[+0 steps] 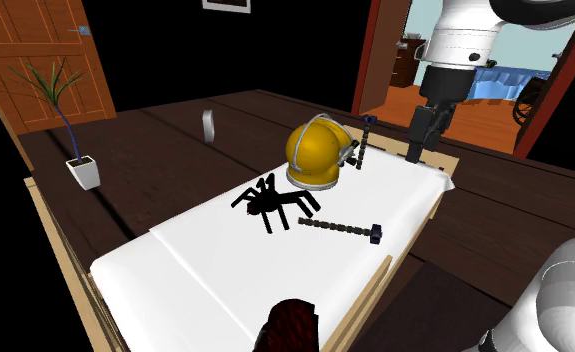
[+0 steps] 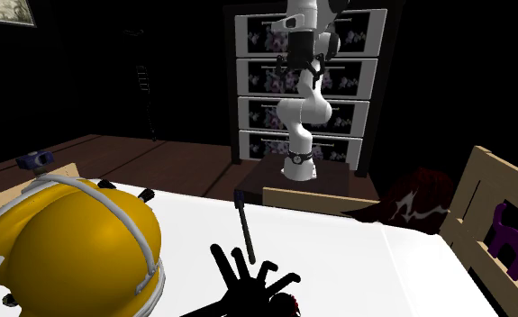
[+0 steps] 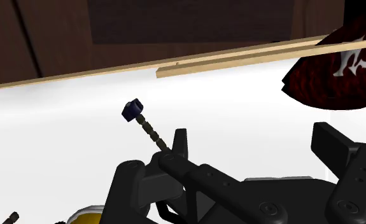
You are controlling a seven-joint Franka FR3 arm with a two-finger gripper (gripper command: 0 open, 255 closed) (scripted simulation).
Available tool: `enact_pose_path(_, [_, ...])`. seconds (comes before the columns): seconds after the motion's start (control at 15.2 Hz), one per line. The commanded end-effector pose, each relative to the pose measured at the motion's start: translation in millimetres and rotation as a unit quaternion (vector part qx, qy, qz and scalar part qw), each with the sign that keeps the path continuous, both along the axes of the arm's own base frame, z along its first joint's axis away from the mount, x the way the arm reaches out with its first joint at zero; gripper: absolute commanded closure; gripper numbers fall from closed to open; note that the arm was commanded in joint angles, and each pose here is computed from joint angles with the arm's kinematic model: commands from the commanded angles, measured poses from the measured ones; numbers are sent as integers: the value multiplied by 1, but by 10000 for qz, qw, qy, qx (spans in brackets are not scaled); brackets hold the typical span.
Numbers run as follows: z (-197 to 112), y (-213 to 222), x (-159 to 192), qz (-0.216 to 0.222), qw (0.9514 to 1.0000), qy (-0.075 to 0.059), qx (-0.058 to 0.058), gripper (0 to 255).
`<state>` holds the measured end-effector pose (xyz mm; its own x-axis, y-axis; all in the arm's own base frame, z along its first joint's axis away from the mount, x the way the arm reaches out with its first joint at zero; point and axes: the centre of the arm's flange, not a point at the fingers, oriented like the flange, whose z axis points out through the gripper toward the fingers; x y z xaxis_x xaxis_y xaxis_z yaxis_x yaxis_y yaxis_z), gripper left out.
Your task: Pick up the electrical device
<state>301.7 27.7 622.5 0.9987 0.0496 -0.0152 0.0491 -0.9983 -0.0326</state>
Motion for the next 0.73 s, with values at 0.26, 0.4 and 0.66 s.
enact_pose_path(0.26, [-44, -19, 22, 316, 9995, 14, -12, 0])
enact_pose_path(0.4, [-67, -28, 33, 474, 9989, 21, -17, 0])
enact_pose_path(0.66, [-111, -45, 56, 790, 9969, 36, -29, 0])
